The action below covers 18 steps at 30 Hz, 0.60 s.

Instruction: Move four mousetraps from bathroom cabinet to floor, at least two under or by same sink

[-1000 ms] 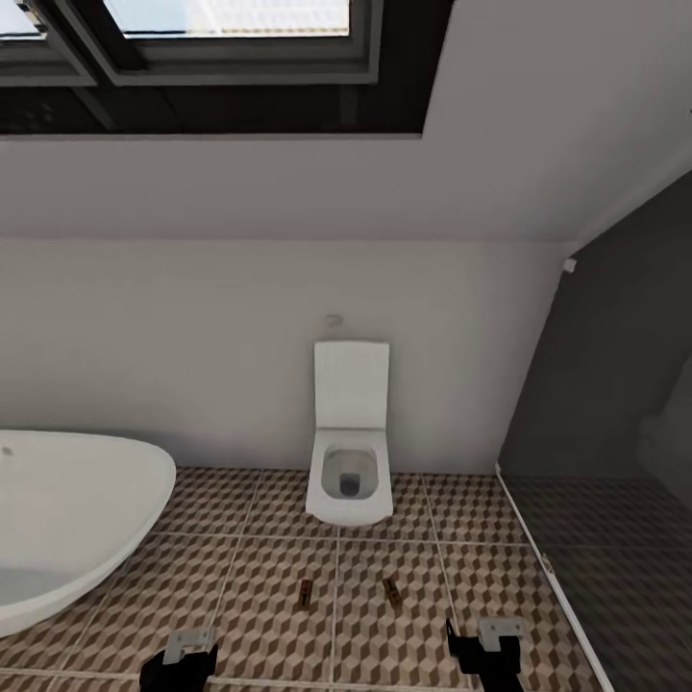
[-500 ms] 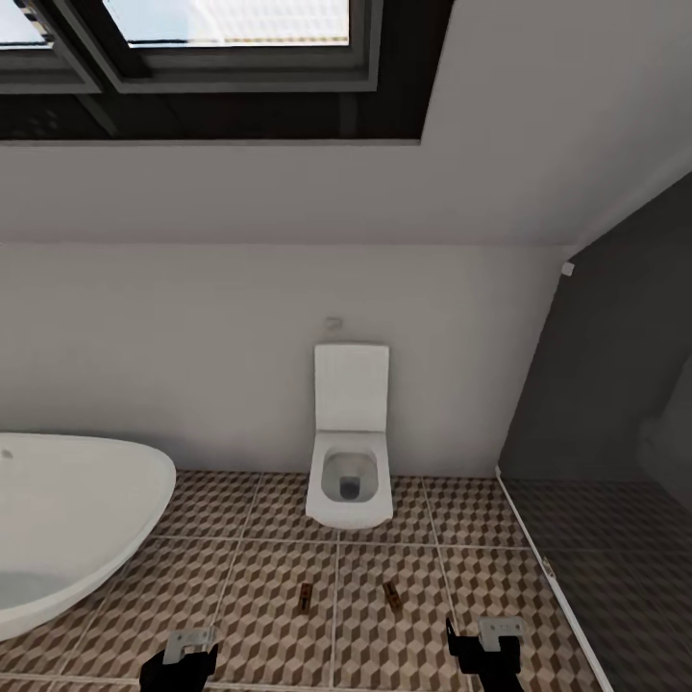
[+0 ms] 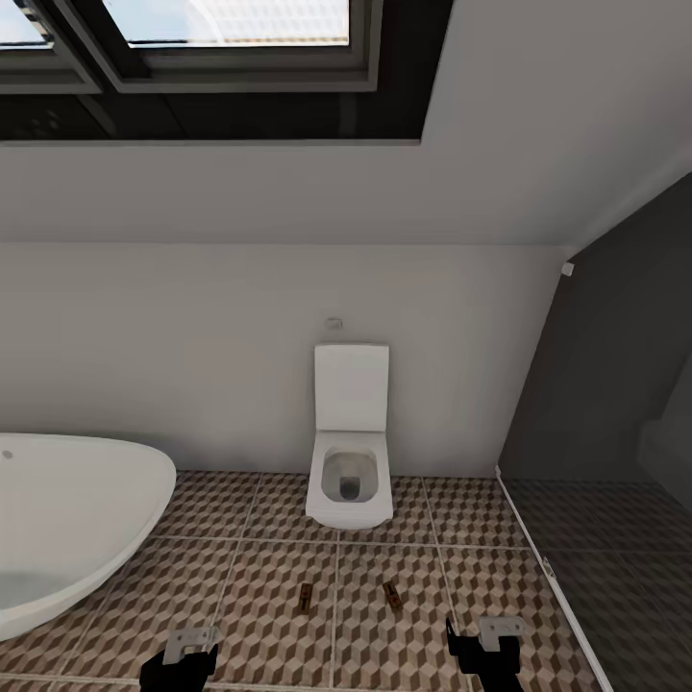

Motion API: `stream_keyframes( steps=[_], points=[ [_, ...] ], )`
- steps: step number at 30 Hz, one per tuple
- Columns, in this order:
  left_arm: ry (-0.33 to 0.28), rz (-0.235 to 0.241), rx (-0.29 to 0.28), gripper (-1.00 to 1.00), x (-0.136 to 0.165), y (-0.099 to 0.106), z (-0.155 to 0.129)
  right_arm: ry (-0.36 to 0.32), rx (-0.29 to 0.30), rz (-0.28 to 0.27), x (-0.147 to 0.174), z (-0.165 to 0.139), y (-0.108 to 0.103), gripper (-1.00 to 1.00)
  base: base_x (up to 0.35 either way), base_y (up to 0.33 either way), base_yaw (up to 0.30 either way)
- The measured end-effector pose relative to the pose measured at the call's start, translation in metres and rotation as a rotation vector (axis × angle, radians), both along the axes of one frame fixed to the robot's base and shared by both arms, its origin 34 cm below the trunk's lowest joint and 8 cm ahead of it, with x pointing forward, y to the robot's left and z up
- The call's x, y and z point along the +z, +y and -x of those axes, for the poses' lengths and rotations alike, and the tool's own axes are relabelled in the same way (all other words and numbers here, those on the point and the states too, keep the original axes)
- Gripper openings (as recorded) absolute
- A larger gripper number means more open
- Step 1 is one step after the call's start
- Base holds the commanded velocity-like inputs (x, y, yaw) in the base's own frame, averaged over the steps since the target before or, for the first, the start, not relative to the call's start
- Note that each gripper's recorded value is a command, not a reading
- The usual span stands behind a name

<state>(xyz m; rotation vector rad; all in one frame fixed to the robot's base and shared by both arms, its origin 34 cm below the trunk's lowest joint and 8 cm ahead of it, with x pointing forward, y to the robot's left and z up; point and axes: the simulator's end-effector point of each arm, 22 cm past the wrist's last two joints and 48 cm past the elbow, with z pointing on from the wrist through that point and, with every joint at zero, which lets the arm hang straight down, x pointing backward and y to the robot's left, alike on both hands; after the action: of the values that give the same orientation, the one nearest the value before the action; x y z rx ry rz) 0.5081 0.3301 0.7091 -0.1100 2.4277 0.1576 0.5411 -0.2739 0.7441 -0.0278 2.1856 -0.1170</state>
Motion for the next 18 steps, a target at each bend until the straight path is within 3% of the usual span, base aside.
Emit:
stream_keyframes(
  steps=[18],
  points=[
    [0.000, 0.000, 0.000, 1.00, 0.0000, -0.0001, -0.0001, 0.000, 0.001, 0.000, 0.0000, 0.0000, 0.0001, 1.00, 0.000, 0.000, 0.000]
  ],
)
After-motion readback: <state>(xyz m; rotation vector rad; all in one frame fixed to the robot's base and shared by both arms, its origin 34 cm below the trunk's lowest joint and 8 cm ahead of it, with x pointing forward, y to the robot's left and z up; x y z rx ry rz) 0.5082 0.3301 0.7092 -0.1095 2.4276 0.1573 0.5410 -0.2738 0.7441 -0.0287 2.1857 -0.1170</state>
